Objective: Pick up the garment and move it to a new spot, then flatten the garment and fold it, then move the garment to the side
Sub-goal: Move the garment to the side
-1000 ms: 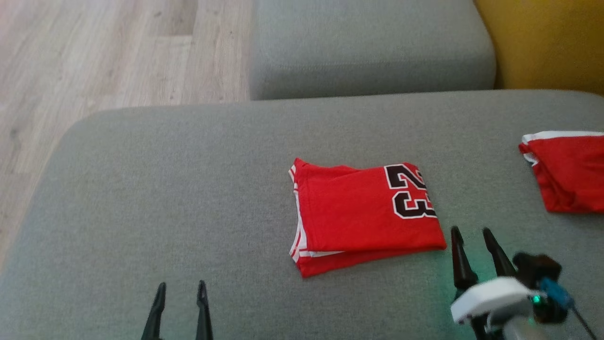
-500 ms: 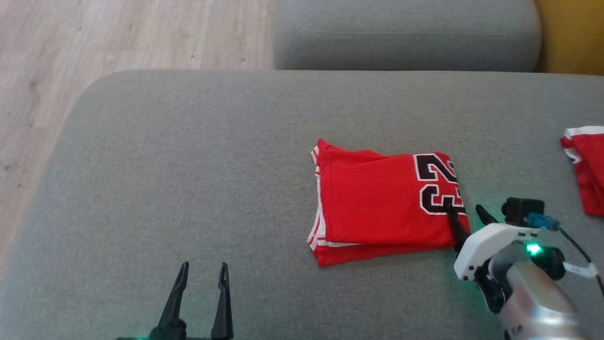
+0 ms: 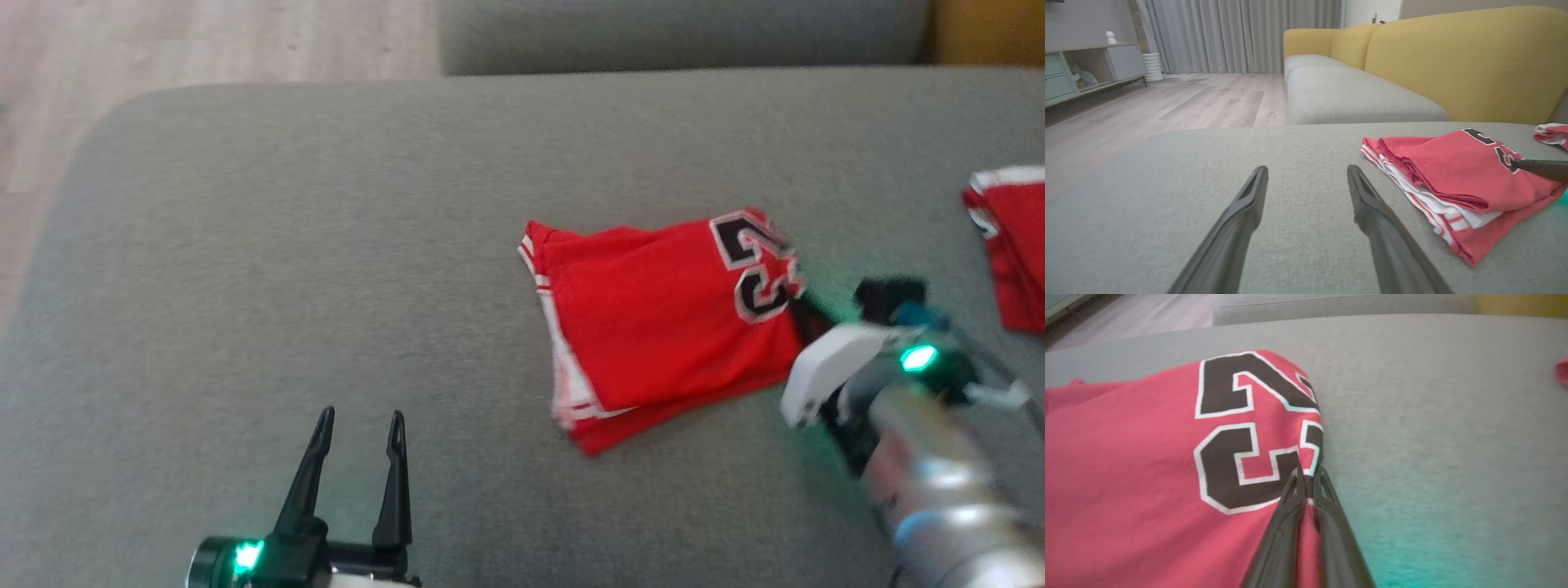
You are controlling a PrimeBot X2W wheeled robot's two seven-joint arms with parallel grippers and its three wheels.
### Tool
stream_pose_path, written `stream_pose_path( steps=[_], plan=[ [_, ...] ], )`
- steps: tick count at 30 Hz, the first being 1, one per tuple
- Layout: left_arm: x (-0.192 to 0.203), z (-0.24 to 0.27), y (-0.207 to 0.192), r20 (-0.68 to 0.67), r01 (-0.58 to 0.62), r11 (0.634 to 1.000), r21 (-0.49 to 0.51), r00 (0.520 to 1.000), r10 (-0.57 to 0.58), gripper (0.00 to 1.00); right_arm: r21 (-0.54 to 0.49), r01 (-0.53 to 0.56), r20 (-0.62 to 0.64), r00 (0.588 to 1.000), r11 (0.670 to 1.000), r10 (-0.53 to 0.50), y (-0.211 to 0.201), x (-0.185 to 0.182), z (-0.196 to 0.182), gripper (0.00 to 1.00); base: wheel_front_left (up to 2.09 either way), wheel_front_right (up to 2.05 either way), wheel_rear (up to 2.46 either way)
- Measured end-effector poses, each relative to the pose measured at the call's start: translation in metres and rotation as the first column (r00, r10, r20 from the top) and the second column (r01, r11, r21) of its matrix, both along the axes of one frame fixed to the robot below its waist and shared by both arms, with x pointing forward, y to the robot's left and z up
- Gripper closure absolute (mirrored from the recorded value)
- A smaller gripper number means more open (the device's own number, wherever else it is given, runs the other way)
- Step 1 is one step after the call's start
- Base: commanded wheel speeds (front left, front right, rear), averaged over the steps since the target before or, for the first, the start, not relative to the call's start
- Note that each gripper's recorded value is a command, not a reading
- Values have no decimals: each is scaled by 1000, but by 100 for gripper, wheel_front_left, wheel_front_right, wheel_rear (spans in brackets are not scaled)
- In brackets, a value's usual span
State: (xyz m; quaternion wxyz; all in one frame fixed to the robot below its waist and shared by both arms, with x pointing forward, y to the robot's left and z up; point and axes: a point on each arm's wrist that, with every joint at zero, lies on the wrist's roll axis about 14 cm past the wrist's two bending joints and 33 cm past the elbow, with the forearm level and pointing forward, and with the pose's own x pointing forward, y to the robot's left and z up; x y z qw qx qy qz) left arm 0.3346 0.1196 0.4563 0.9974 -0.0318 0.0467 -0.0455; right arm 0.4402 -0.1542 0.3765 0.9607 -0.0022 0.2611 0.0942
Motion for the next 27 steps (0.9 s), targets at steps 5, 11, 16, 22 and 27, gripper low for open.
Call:
stream_pose_path(
  steps=[5,11,16,22,27],
  plan=[
    [17,0,-21,6,68,998,-14,998,-68,0,-81,103,117,989,991,-93,-69,28,36,100,0,0,0],
    [33,-3,-44,7,140,990,-31,990,-140,0,-170,227,209,959,959,-190,-146,35,73,100,0,0,0],
    [48,-9,-65,5,210,977,-43,978,-210,0,-235,336,269,924,912,-271,-209,31,99,100,0,0,0],
    [61,-20,-83,-9,277,959,-50,960,-278,0,-276,437,320,882,856,-347,-260,25,123,100,0,0,0],
    [68,-22,-83,-7,281,958,-55,959,-282,0,-301,483,315,864,822,-392,-283,18,126,0,0,0,0]
  ],
)
